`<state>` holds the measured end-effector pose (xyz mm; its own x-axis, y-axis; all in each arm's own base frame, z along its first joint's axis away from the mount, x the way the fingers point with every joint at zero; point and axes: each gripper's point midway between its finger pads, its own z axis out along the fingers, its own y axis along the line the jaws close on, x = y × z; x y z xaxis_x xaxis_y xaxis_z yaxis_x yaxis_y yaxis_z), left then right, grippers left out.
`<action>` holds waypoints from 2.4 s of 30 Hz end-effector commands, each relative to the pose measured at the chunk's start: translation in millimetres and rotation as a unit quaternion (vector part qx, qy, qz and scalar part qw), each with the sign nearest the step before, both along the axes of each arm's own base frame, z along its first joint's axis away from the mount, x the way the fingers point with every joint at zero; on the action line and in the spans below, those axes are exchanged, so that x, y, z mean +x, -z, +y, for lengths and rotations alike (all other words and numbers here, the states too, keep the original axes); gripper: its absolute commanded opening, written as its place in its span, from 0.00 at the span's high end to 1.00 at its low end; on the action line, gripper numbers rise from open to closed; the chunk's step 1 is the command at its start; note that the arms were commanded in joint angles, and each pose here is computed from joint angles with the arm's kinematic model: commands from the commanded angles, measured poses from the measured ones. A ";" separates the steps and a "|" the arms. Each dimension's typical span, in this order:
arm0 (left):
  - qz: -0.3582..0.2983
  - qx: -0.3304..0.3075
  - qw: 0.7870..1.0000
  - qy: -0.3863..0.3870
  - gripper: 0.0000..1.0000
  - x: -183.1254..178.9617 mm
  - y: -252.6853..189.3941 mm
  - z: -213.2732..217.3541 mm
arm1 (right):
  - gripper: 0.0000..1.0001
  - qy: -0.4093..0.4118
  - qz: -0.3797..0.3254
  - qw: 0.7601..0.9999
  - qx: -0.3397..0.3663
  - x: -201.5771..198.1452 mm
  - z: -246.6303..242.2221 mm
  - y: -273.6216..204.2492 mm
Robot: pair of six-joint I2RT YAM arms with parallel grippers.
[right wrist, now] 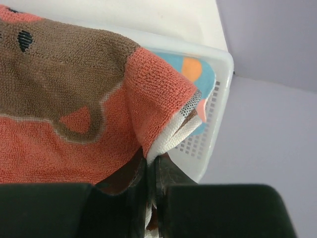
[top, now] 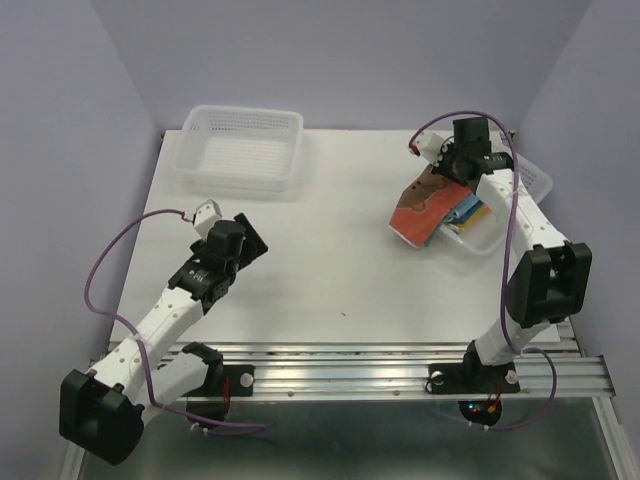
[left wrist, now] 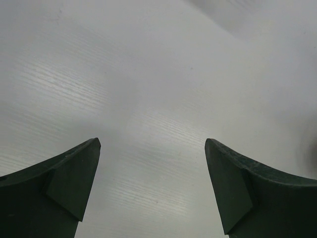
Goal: Fold and stack the towels
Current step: Neatly place the folded towel into the bin
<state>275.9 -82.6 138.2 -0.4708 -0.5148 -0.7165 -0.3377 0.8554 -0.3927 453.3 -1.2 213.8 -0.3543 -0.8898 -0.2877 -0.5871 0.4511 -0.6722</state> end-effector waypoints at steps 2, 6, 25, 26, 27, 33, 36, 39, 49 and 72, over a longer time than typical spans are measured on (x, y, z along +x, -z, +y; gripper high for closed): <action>-0.019 0.007 0.999 -0.032 0.01 6.7 -17.4 10.4 | 0.99 0.008 -0.058 0.997 -0.049 22.5 -27.1 -57.2; -0.018 0.010 0.999 -0.039 0.01 6.5 -17.8 13.4 | 0.99 0.019 -0.072 0.995 -0.067 33.4 -41.5 -62.3; -0.007 0.025 0.997 -0.068 0.01 10.1 -12.4 27.3 | 0.99 0.052 -0.098 0.987 -0.118 91.4 -96.2 -32.4; -0.004 0.026 0.997 -0.068 0.01 10.7 -10.9 27.4 | 0.99 0.055 -0.102 0.986 -0.119 95.0 -98.5 -31.4; -0.003 0.026 0.997 -0.068 0.01 11.1 -9.9 27.5 | 0.99 0.056 -0.106 0.985 -0.120 98.3 -99.7 -30.6; 0.004 0.029 0.997 -0.070 0.01 13.1 -6.4 29.2 | 0.99 0.085 -0.141 0.978 -0.126 115.7 -119.8 -29.2; 0.006 0.028 0.997 -0.069 0.01 14.0 -4.4 29.2 | 0.98 0.084 -0.143 0.978 -0.124 118.9 -120.6 -25.0; 0.008 0.028 0.997 -0.069 0.01 14.8 -3.1 29.5 | 0.94 0.078 -0.143 0.980 -0.116 121.3 -118.4 -17.8; 0.005 0.022 0.998 -0.061 0.01 15.0 -6.3 27.0 | 0.00 0.085 -0.154 0.981 -0.082 118.0 -113.3 -21.7; -0.114 -0.058 0.990 -0.066 0.01 -6.7 -85.4 30.8 | 0.00 0.360 -0.287 0.626 0.630 -41.3 -25.5 -117.2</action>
<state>274.7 -62.1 191.9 -0.3240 -0.6063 -0.7262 -0.3446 0.7905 -0.5062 429.8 -54.6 400.2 0.0202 0.1285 -0.9915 0.2624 0.9563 0.1292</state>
